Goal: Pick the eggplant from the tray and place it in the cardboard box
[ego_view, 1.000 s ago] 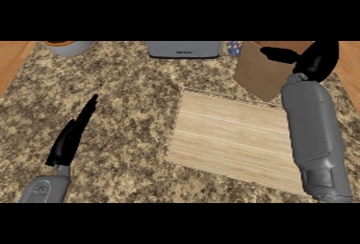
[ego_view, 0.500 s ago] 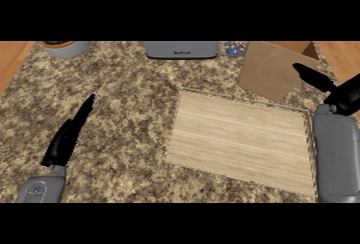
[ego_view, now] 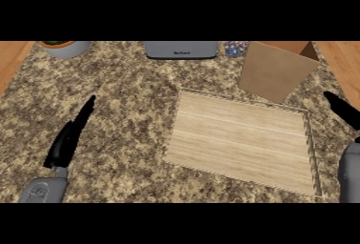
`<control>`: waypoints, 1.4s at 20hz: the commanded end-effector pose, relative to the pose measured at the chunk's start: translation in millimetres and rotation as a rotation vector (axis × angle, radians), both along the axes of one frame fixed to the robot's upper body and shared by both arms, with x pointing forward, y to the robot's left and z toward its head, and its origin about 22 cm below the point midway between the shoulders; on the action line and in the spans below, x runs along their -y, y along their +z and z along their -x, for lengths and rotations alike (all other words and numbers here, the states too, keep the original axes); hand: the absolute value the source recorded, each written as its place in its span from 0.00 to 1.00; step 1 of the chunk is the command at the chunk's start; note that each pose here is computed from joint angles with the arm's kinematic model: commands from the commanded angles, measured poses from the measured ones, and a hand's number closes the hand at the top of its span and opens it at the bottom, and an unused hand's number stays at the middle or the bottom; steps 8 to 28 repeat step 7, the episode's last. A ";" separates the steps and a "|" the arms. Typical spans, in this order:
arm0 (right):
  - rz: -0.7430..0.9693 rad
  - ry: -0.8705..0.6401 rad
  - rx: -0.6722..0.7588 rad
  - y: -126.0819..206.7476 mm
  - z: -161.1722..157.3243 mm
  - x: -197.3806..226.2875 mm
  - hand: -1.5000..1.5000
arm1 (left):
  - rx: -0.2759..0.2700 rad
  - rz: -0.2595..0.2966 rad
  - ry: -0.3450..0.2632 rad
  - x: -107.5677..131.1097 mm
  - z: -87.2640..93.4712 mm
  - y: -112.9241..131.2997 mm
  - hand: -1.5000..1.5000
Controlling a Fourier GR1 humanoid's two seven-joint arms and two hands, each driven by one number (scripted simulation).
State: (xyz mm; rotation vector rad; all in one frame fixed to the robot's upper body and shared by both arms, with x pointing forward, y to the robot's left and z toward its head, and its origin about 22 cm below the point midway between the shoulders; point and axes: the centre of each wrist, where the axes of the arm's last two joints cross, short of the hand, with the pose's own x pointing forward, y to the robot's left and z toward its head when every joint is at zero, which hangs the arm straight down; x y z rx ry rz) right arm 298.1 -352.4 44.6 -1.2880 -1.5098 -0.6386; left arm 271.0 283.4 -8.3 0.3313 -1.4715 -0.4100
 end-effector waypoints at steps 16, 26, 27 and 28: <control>0.020 0.017 -0.041 -19.7 77.5 21.0 0.00 | 0.001 -0.005 -0.001 -8.5 -1.4 11.8 0.50; 0.020 0.017 -0.041 -19.7 77.5 21.0 0.00 | 0.001 -0.005 -0.001 -8.5 -1.4 11.8 0.50; 0.020 0.017 -0.041 -19.7 77.5 21.0 0.00 | 0.001 -0.005 -0.001 -8.5 -1.4 11.8 0.50; 0.020 0.017 -0.041 -19.7 77.5 21.0 0.00 | 0.001 -0.005 -0.001 -8.5 -1.4 11.8 0.50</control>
